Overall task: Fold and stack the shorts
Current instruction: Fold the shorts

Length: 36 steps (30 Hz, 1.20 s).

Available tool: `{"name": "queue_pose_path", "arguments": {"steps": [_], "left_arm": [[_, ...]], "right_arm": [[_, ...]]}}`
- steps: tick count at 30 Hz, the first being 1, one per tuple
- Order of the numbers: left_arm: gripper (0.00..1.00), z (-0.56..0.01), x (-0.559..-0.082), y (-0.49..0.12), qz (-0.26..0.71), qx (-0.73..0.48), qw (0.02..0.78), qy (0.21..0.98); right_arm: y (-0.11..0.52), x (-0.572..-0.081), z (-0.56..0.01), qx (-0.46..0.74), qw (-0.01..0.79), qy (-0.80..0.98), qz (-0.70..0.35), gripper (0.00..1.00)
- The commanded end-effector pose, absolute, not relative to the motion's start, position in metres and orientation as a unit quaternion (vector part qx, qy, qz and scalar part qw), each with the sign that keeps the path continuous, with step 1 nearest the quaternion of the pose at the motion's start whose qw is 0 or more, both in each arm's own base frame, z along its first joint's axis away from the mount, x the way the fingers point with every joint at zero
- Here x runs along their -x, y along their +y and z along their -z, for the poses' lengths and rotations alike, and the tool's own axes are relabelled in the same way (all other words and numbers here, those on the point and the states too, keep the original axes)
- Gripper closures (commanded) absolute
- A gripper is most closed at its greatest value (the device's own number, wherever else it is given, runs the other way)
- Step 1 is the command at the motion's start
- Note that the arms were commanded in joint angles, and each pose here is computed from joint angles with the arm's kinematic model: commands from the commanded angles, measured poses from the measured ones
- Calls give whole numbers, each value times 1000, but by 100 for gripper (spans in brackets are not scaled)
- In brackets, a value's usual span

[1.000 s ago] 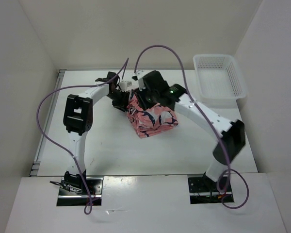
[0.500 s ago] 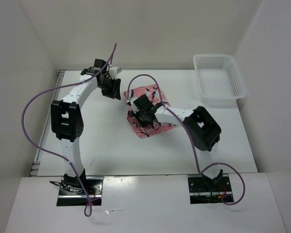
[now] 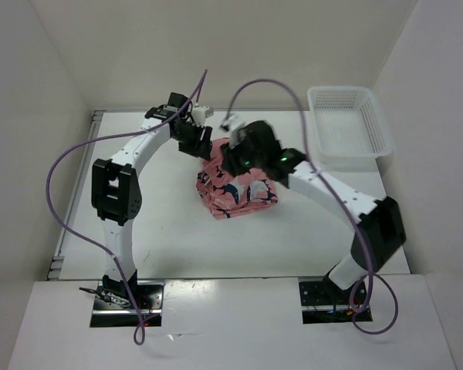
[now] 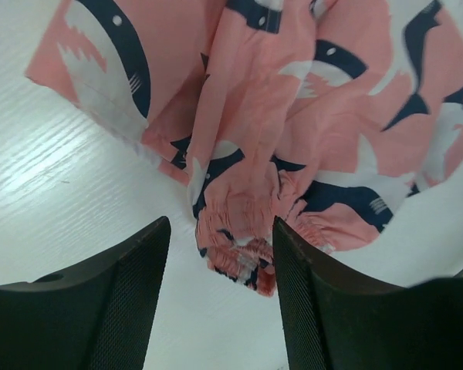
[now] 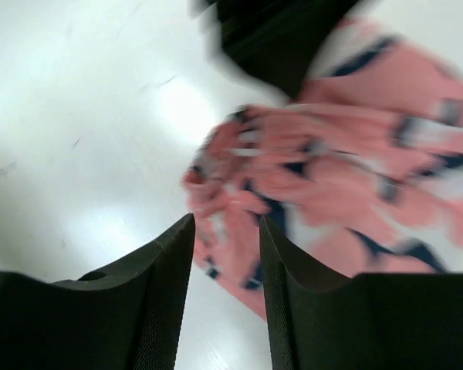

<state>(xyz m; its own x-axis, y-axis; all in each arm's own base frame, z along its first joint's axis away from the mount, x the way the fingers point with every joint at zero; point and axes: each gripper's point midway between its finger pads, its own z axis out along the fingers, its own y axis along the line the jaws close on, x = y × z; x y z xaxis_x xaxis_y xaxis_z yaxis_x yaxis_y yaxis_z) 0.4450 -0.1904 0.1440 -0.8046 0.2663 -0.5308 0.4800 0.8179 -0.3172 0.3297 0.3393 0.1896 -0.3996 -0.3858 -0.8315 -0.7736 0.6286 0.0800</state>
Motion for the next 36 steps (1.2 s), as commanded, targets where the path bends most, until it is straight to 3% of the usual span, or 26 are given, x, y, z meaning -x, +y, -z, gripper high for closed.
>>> {"name": "queue_pose_path", "arguments": {"steps": [1,8,9,13,16,17,20,21,24,26,33,35,36], "left_arm": [[37,-111,-447,-191,210,-209,206,933],[35,-72,-444,-196,168,-217,170,946],[35,-64,-438,-193,163,-214,158,950],[36,-50,-432,-196,174,-215,141,951],[51,-38,-431,-199,170,-217,130,952],[60,-37,-432,-197,165,-216,131,953],[71,-37,-432,-197,165,-216,131,953],[79,-37,-432,-197,165,-216,131,953],[84,-48,-443,-194,161,-213,147,952],[84,-57,-453,-184,160,-202,159,953],[85,-81,-501,-155,141,-171,216,951],[80,-80,-511,-152,141,-167,223,950],[72,-77,-512,-152,141,-167,222,950]], "right_arm": [[222,-374,-177,209,399,879,-156,55],[128,-360,-92,140,315,934,-93,43],[129,-357,-88,140,310,935,-104,37],[143,-331,-60,141,259,940,-174,33],[150,-326,-48,129,244,941,-196,33],[151,-324,-47,131,243,940,-202,33],[160,-323,-41,127,236,937,-225,41],[162,-320,-36,118,227,938,-234,45],[168,-318,-29,100,216,939,-249,85],[166,-316,-25,105,209,940,-247,100],[159,-315,-30,127,212,940,-235,100],[163,-312,-36,142,212,935,-248,100],[166,-311,-37,157,211,933,-247,100]]}}
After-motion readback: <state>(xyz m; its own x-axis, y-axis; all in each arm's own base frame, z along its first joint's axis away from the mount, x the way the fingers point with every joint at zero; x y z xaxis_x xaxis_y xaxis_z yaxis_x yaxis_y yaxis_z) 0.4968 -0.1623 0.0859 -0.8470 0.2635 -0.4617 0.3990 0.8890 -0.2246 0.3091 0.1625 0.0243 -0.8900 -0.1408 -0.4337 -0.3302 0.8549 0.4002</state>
